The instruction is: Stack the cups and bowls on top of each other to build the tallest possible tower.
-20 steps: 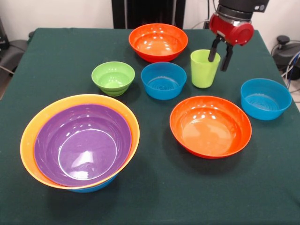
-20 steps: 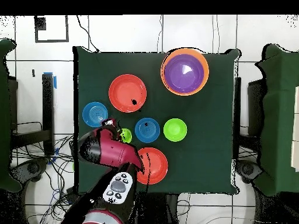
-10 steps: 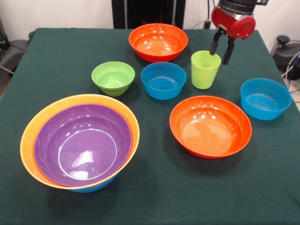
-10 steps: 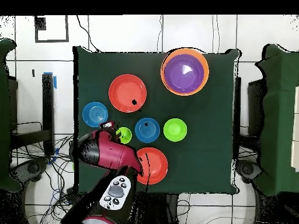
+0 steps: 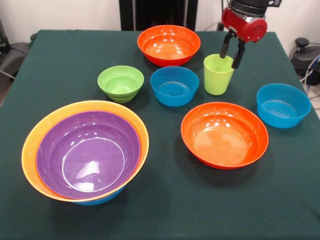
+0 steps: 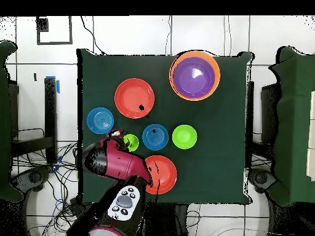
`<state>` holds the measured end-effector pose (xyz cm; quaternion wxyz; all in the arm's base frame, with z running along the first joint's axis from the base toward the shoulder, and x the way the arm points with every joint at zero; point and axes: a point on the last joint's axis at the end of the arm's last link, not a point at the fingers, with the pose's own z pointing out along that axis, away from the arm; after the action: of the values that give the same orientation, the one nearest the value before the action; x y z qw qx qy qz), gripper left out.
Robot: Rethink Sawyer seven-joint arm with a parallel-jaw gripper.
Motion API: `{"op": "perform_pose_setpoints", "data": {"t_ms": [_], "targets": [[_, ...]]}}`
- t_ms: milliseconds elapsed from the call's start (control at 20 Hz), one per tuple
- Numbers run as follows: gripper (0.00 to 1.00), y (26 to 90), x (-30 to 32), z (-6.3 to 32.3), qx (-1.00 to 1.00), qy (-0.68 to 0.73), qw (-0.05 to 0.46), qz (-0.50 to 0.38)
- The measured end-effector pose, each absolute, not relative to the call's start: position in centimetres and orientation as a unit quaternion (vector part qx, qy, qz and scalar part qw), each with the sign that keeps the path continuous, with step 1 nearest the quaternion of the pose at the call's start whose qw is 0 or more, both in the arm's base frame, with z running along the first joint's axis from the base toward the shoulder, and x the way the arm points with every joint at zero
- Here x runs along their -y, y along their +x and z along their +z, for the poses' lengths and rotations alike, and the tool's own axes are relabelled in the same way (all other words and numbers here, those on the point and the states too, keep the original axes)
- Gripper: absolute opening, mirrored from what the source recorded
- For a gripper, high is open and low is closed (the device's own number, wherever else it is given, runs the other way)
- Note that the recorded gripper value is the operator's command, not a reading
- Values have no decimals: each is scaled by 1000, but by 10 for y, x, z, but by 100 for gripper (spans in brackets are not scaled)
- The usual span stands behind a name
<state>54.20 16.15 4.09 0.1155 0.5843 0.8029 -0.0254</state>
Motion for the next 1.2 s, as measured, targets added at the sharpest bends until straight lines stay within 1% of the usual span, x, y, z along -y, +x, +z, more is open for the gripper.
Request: {"op": "perform_pose_setpoints", "data": {"t_ms": [350, 650, 1200], "targets": [[100, 542, -160, 41, -802, 585, 116, -26], [100, 550, -147, 44, -798, 589, 127, -31], [100, 582, -114, 45, -785, 600, 148, -29]]}}
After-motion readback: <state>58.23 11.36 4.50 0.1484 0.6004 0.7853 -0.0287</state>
